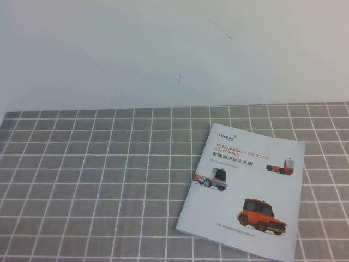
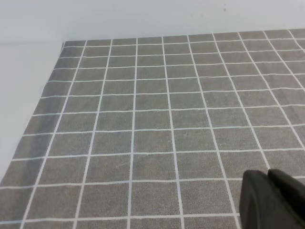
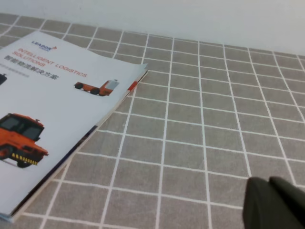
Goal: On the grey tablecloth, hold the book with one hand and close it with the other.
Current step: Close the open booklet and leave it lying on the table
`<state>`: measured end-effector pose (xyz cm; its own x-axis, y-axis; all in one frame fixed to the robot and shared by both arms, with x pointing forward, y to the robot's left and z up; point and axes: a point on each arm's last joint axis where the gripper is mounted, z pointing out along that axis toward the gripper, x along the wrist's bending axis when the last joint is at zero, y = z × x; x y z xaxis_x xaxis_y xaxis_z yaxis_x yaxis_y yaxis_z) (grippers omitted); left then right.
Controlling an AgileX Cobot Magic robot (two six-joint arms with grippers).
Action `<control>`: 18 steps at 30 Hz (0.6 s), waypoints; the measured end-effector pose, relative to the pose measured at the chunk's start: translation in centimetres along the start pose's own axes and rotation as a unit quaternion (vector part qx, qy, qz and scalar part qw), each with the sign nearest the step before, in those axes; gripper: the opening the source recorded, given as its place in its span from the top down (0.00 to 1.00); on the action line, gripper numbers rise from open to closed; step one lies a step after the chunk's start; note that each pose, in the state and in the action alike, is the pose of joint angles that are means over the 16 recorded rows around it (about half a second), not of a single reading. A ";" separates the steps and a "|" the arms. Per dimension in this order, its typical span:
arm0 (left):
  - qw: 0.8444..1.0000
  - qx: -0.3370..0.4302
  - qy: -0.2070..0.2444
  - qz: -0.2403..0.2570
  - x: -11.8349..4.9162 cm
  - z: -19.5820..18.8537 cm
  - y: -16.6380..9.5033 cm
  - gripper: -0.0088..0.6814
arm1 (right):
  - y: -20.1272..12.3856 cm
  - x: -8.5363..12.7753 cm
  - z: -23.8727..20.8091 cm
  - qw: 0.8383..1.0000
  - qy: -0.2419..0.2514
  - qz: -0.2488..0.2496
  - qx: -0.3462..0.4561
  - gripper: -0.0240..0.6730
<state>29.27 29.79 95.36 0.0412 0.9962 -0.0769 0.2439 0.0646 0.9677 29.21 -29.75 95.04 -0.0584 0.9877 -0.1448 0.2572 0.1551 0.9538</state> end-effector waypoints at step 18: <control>1.000 0.000 0.000 -0.002 0.0 0.0 0.0 0.99 | 0.0 0.0 0.0 1.000 0.000 0.001 0.000 0.97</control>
<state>29.27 29.79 95.36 0.0404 0.9960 -0.0802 0.2440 0.0680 0.9674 29.21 -29.75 95.04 -0.0579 0.9880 -0.1430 0.2576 0.1532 0.9540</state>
